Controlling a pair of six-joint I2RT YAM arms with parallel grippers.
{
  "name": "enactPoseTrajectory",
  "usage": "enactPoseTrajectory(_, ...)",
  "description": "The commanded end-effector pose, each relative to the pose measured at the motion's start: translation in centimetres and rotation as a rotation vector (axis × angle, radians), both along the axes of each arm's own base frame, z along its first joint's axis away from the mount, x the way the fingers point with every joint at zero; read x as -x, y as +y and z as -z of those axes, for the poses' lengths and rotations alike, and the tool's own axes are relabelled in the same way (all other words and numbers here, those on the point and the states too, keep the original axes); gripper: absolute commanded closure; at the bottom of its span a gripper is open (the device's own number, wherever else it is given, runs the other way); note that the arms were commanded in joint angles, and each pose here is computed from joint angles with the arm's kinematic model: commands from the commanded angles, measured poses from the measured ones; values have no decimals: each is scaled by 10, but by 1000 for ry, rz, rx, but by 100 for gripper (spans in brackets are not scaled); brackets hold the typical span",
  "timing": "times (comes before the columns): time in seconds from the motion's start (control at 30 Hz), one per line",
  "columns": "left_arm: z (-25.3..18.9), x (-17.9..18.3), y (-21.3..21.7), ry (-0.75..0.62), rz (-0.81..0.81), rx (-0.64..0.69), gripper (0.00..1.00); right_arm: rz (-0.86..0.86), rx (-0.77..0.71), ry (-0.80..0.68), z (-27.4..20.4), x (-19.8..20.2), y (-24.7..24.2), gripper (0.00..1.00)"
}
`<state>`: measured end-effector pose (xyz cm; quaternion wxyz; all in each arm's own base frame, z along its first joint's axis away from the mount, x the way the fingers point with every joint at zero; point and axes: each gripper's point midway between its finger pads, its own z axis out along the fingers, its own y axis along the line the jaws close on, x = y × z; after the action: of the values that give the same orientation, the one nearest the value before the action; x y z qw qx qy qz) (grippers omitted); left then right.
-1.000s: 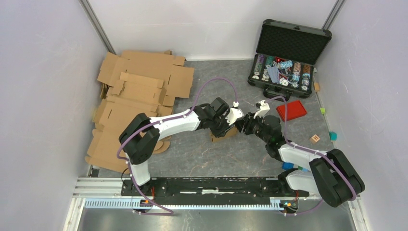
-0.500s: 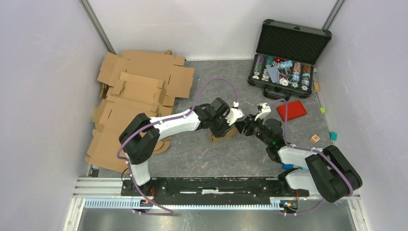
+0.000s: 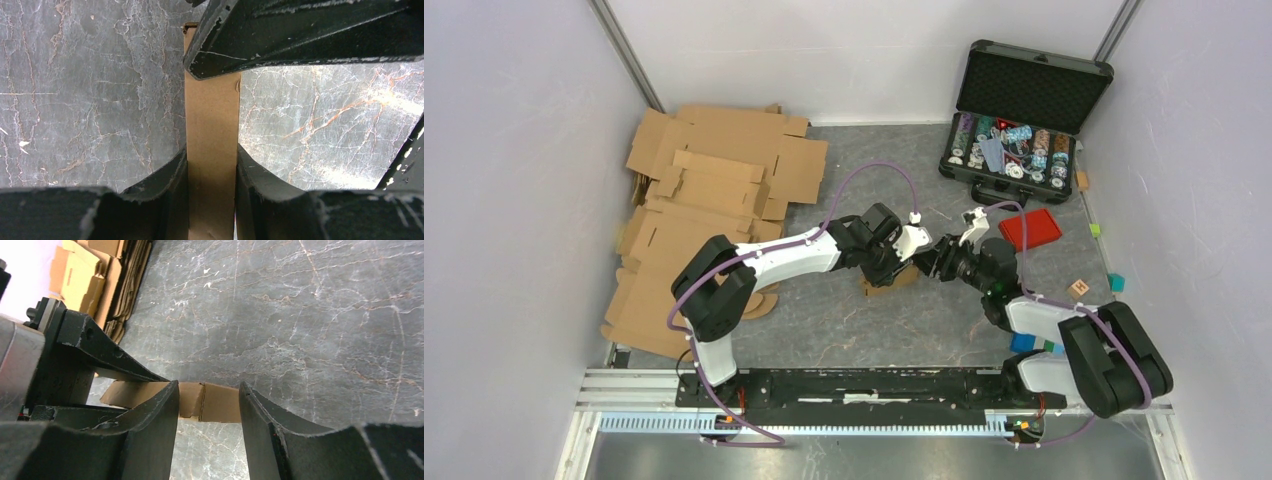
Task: Fold the paper box
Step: Close the paper box at the center of the board.
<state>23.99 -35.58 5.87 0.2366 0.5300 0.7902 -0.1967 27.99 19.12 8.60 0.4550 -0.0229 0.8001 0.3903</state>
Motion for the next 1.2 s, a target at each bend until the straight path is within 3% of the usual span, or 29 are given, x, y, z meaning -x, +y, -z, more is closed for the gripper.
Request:
enactPoseTrajectory(0.0,8,12,2,56,29,-25,82,-64,-115,19,-10,7,7,47)
enactPoseTrajectory(0.27,10,12,3,57,28,-31,83,-64,-258,109,10,28,-5,54)
enactPoseTrajectory(0.4,11,11,3,57,26,-33,83,-78,-324,149,13,34,-3,66)
enactPoseTrajectory(0.53,11,11,3,54,29,-35,83,-82,-356,191,17,35,-2,68)
enactPoseTrajectory(0.8,12,11,4,52,30,-42,83,-46,-301,197,16,19,-11,74)
enactPoseTrajectory(0.93,13,11,5,48,31,-47,83,-12,-188,173,19,4,-20,68)
enactPoseTrajectory(1.17,12,11,4,48,34,-45,83,-28,-103,217,42,9,-23,74)
